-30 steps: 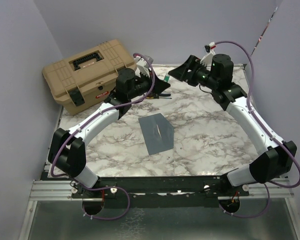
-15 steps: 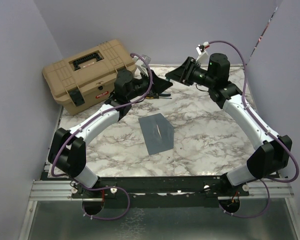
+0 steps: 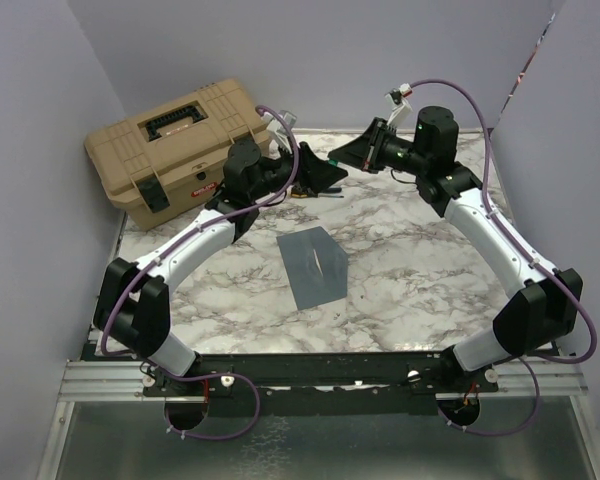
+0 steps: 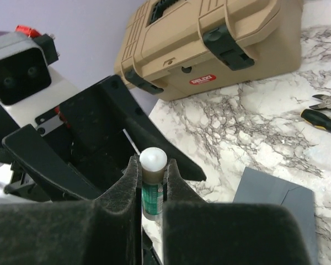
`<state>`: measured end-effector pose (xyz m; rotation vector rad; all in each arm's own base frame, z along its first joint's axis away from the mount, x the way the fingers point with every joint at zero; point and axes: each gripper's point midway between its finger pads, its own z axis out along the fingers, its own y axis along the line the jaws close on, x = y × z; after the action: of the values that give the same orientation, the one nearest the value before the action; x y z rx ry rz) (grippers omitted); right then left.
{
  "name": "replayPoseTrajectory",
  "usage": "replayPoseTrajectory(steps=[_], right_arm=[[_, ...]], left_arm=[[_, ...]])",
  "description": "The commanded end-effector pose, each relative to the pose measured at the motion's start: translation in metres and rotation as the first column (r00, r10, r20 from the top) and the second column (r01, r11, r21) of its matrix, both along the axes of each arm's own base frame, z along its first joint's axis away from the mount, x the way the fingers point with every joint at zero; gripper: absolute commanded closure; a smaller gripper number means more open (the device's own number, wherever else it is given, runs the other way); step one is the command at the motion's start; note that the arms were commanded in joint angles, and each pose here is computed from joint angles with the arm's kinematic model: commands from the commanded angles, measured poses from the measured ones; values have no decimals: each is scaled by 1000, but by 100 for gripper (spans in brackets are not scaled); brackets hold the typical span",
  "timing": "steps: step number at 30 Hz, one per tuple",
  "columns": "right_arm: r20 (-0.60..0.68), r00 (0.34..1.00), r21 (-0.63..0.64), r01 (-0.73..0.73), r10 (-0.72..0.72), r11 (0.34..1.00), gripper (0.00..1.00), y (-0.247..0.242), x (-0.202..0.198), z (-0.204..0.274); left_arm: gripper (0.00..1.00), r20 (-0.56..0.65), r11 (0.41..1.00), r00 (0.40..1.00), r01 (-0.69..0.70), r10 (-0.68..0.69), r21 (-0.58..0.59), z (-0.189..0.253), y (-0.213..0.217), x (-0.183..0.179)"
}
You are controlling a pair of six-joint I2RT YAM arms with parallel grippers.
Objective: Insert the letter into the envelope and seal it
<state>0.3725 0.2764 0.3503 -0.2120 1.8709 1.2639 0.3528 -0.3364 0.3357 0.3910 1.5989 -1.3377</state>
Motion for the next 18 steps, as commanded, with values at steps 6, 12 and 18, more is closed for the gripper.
replayPoseTrajectory(steps=[6, 12, 18], right_arm=[[47, 970, -44, -235, 237, 971, 100, 14, -30, 11], [56, 949, -59, -308, 312, 949, 100, 17, -41, 6], [45, 943, -52, -328, 331, 943, 100, 19, -43, 5]], left_arm=[[37, 30, 988, 988, 152, -152, 0, 12, 13, -30], [51, -1, 988, 988, 156, -156, 10, 4, 13, -28], [93, -30, 982, 981, 191, -190, 8, -2, 10, -30]])
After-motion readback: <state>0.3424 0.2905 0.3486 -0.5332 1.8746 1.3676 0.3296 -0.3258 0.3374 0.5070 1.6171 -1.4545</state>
